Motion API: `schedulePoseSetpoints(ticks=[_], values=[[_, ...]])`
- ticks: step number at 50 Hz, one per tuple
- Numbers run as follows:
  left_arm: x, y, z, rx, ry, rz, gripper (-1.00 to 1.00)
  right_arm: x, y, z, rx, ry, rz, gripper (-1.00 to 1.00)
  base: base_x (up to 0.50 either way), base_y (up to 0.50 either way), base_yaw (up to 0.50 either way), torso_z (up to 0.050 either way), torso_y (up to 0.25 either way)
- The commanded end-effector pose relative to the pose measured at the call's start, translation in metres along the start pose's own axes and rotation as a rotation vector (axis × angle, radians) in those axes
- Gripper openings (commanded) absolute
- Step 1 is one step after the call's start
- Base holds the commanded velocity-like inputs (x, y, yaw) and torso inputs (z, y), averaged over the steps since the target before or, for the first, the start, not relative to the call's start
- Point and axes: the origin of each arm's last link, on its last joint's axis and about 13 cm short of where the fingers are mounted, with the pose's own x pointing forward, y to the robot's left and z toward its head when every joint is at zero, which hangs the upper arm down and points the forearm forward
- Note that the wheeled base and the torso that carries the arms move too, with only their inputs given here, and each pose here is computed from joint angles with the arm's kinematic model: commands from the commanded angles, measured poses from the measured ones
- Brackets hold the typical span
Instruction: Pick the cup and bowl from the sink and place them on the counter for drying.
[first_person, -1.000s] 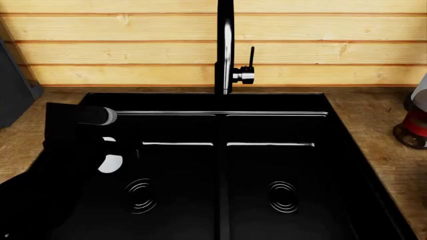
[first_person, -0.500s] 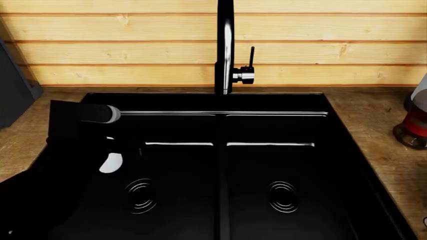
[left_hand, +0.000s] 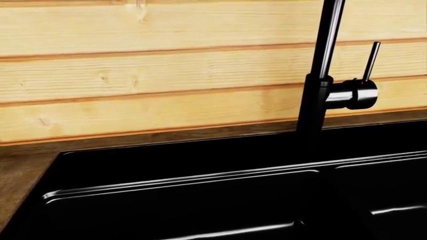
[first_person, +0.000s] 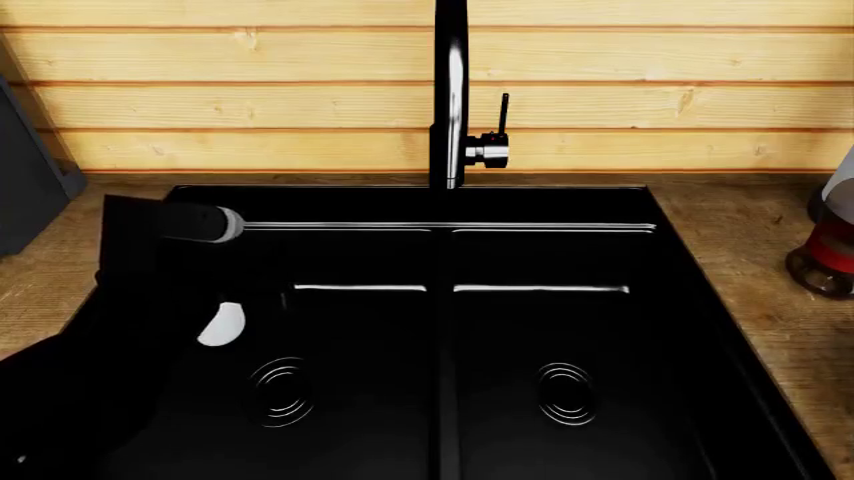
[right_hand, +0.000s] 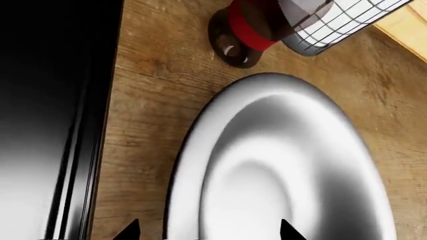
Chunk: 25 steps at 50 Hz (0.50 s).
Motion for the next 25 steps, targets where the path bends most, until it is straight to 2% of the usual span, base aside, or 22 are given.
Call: schedulePoseSetpoints(ticks=[1, 6, 12, 18, 23, 25], values=[[0.000, 0.001, 0.003, -0.010, -0.007, -0.007, 1.00, -0.016, 0.004, 0.014, 0.034, -0.086, 0.060, 1.00, 0.00, 0.00, 0.00, 0.000, 0.000], [-0.002, 0.002, 0.002, -0.010, -0.008, -0.007, 1.00, -0.020, 0.005, 0.021, 0.060, -0.130, 0.099, 1.00, 0.00, 0.00, 0.00, 0.000, 0.000], [-0.001, 0.004, 0.003, -0.008, -0.004, -0.005, 1.00, -0.021, 0.011, 0.034, 0.142, -0.267, 0.180, 1.00, 0.00, 0.00, 0.00, 0.000, 0.000], [0.000, 0.002, 0.007, 0.001, -0.008, -0.003, 1.00, -0.029, 0.023, 0.053, 0.239, -0.466, 0.275, 1.00, 0.00, 0.00, 0.00, 0.000, 0.000], [0.001, 0.000, 0.007, 0.004, -0.004, -0.004, 1.00, -0.032, 0.044, 0.068, 0.303, -0.596, 0.358, 1.00, 0.00, 0.00, 0.00, 0.000, 0.000], [0.003, -0.001, 0.008, 0.008, 0.000, 0.001, 1.00, -0.030, 0.050, 0.074, 0.318, -0.647, 0.335, 1.00, 0.00, 0.00, 0.00, 0.000, 0.000]])
